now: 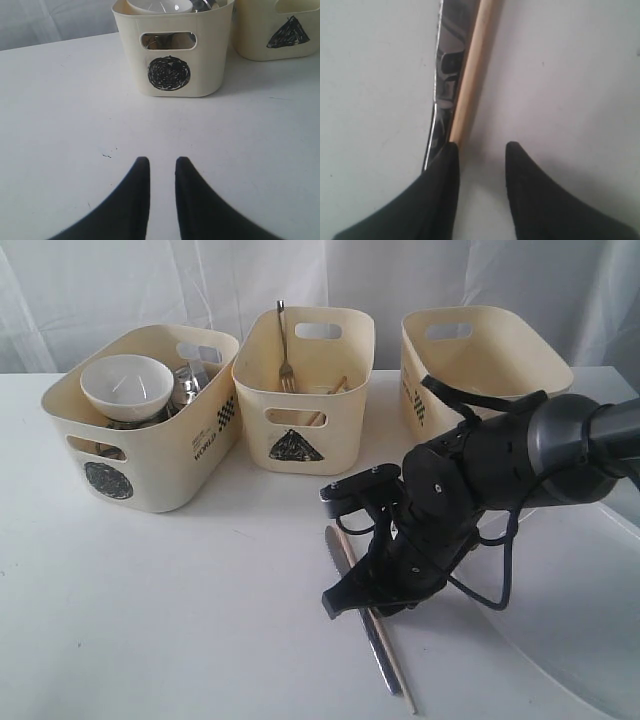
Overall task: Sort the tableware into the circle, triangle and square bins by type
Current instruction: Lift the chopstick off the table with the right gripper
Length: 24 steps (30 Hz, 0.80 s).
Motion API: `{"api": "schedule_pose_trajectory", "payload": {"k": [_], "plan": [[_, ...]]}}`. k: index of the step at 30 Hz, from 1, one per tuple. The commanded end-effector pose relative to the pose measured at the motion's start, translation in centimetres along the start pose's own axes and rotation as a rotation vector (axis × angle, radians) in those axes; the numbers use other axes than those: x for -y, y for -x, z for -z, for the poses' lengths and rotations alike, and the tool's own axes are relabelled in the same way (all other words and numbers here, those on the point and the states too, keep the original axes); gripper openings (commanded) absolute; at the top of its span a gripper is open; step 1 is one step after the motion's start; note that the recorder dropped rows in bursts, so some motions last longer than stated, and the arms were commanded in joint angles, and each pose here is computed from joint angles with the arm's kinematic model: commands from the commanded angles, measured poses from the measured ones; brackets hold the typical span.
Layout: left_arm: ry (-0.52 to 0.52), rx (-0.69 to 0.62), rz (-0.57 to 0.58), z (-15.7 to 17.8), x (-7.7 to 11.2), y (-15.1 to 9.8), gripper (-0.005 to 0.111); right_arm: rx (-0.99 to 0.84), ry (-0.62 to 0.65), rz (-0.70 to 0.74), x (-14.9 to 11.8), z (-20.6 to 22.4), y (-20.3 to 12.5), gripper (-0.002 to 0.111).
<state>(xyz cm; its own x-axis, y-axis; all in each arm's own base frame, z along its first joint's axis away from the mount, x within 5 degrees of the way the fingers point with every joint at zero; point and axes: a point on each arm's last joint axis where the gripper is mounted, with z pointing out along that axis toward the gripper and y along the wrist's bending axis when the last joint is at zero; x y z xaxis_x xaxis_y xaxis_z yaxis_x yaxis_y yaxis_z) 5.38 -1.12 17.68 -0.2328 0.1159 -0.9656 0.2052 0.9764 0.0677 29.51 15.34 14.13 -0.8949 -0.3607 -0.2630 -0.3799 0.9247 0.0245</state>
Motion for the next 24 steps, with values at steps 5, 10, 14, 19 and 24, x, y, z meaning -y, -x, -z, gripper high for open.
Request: {"api": "schedule_pose_trajectory", "payload": {"k": [5, 10, 14, 19, 24], "plan": [[0.001, -0.003, 0.009, 0.00, 0.00, -0.14, 0.025, -0.019, 0.014, -0.033, -0.15, -0.56, -0.26, 0.031], [0.001, -0.003, 0.009, 0.00, 0.00, -0.14, 0.025, -0.021, 0.026, -0.055, -0.26, -0.76, -0.26, 0.031], [0.001, -0.003, 0.009, 0.00, 0.00, -0.14, 0.025, -0.021, 0.027, -0.056, -0.27, -0.76, -0.26, 0.031], [0.001, -0.003, 0.009, 0.00, 0.00, -0.14, 0.025, -0.026, 0.029, -0.060, -0.29, -0.76, -0.30, 0.031], [0.001, -0.003, 0.009, 0.00, 0.00, -0.14, 0.025, -0.029, 0.068, -0.096, -0.71, -0.74, -0.31, 0.031]]}}
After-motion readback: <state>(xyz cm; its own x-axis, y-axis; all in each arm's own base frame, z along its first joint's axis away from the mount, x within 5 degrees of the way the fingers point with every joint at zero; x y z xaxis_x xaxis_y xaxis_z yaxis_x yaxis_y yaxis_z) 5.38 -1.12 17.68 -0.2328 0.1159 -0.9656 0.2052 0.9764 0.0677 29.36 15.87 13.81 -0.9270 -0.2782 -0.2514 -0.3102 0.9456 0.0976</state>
